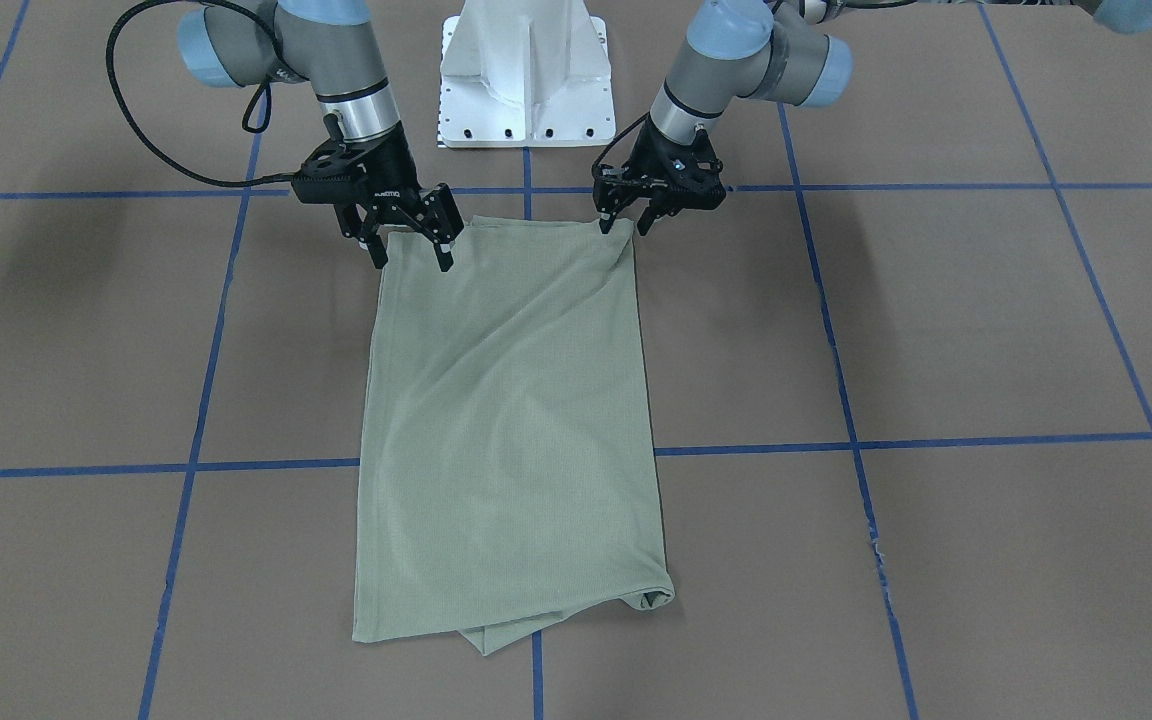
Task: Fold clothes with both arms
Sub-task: 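Lower both grippers to the shirt's edge nearest the robot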
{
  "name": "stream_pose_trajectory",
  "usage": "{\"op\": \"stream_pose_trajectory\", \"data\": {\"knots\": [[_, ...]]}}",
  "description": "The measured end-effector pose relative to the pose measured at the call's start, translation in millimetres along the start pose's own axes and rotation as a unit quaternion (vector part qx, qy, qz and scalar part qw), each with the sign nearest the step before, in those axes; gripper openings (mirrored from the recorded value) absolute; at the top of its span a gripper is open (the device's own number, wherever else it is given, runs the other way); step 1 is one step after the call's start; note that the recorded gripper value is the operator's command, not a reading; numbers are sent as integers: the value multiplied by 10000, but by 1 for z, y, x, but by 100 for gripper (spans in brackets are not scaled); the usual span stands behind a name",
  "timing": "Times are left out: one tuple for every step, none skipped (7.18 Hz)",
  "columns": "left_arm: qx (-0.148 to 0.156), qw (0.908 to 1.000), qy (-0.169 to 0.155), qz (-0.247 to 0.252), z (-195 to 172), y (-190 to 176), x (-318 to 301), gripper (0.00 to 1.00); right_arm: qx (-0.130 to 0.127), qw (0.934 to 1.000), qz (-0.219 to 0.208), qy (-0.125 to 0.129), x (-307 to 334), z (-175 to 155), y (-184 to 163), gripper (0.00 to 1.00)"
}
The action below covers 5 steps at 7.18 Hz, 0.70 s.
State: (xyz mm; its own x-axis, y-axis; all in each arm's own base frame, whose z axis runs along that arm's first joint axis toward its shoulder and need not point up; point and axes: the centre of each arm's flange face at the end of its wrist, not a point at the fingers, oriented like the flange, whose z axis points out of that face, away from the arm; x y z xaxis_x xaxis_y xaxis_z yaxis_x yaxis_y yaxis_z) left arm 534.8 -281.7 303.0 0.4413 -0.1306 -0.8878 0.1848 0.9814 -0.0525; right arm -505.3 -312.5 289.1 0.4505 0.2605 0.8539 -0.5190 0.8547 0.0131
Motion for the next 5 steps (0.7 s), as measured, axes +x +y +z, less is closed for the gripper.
{"op": "stream_pose_trajectory", "data": {"knots": [[9, 10000, 3, -1, 0, 0, 0, 0, -21, 10000, 16, 15, 1, 2, 5, 89], [53, 10000, 27, 3, -1, 0, 3, 0, -35, 9999, 133, 24, -1, 3, 12, 80], [118, 9999, 76, 8, -3, -1, 8, 0, -45, 9992, 383, 38, -7, 6, 20, 76], [150, 9998, 130, 12, -6, -1, 13, 0, -49, 9975, 696, 127, -17, 9, 29, 70], [167, 9997, 161, 13, -8, -1, 15, 0, -22, 9944, 1019, 286, -28, 12, 35, 71]]}}
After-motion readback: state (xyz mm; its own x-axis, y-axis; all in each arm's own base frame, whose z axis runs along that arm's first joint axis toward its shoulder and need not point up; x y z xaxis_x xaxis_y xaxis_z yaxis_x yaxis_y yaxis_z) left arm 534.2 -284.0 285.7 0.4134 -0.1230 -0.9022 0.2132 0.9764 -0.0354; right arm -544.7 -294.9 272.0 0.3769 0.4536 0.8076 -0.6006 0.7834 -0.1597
